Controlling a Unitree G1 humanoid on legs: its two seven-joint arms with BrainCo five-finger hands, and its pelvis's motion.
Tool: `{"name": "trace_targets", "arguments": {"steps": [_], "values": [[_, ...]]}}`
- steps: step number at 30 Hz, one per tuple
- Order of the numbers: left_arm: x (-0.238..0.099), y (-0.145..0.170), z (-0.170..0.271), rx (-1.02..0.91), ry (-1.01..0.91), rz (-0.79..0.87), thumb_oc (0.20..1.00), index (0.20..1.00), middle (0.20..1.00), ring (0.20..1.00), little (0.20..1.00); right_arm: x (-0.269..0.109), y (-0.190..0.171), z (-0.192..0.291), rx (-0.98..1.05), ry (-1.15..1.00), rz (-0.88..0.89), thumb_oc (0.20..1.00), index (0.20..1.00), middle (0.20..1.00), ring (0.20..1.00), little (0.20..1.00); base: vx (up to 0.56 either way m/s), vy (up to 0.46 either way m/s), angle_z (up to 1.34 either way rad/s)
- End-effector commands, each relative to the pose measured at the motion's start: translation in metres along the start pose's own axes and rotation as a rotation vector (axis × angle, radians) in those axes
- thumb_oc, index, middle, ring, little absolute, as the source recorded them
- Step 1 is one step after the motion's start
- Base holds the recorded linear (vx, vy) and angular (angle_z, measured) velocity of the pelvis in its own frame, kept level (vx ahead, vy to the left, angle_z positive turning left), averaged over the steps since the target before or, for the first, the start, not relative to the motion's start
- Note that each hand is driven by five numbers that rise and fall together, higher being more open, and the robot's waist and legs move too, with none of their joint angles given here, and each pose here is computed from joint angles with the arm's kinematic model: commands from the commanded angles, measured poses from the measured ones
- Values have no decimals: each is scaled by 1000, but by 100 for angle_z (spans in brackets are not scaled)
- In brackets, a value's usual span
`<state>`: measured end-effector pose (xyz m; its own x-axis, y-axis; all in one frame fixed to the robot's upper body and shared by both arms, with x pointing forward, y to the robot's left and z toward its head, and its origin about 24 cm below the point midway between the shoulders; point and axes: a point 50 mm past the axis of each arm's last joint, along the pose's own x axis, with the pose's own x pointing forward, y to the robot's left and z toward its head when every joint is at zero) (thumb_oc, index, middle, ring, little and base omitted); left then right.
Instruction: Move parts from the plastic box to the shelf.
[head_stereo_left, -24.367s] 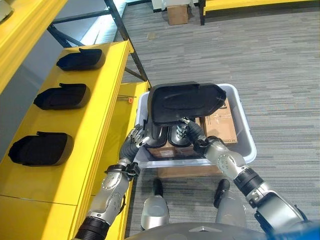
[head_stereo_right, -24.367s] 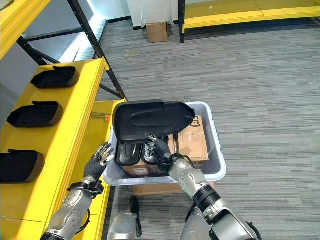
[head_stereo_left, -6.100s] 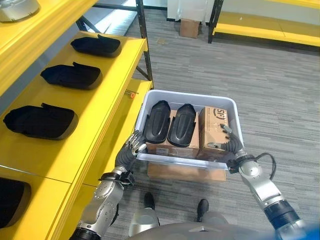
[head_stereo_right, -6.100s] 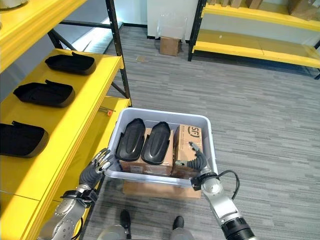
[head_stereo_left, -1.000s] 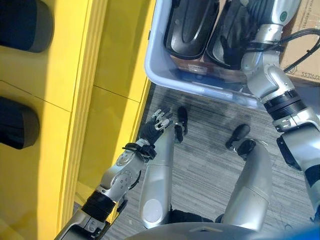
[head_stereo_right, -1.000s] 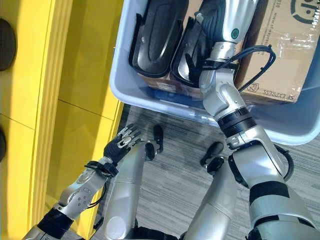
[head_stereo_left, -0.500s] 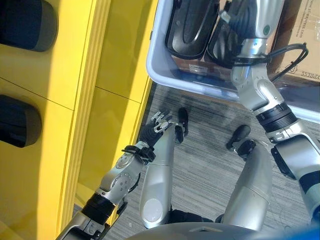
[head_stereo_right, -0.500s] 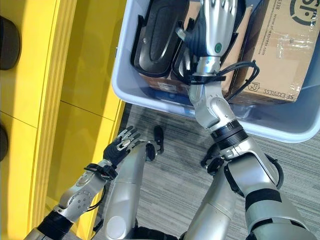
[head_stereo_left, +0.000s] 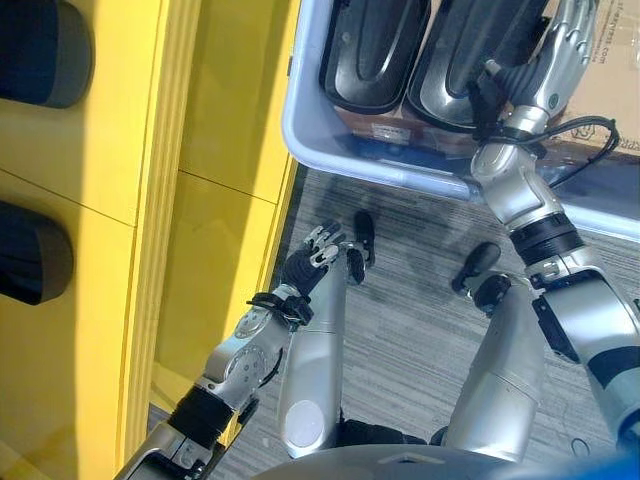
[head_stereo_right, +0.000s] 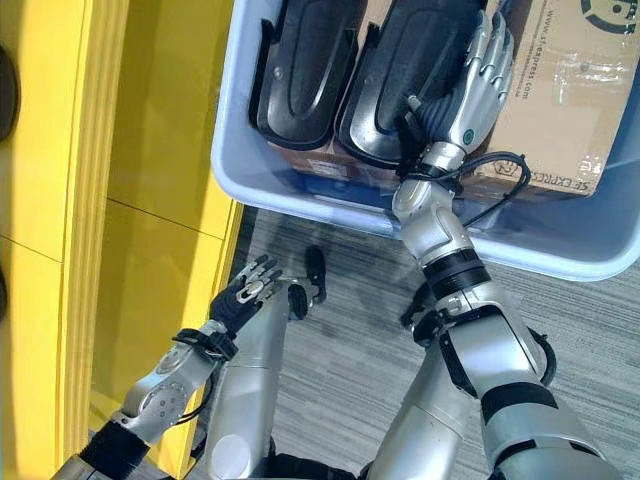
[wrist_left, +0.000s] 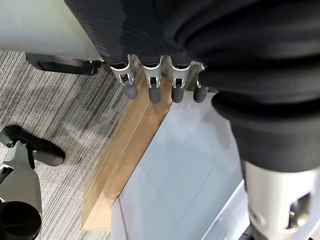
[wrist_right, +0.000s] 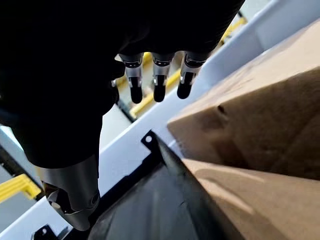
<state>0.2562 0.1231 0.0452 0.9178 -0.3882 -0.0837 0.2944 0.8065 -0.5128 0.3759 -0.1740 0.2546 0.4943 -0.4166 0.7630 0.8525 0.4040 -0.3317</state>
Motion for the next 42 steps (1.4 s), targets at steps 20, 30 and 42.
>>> {"name": "trace_targets", "arguments": {"steps": [20, 30, 42], "values": [[8, -24, 3, 17, -37, -76, 1000, 1000, 1000, 1000, 1000, -15, 24, -57, 241, 458, 238, 1000, 1000, 1000, 1000, 1000, 0, 0, 0], [12, -25, 10, 36, -19, -79, 1000, 1000, 1000, 1000, 1000, -43, 47, -65, 762, 777, 419, 1000, 1000, 1000, 1000, 1000, 4, -8, 0], [4, -18, 13, 55, -7, -69, 1000, 1000, 1000, 1000, 1000, -57, 62, -22, 1080, 781, 679, 1000, 1000, 1000, 1000, 1000, 5, -16, 0]]}}
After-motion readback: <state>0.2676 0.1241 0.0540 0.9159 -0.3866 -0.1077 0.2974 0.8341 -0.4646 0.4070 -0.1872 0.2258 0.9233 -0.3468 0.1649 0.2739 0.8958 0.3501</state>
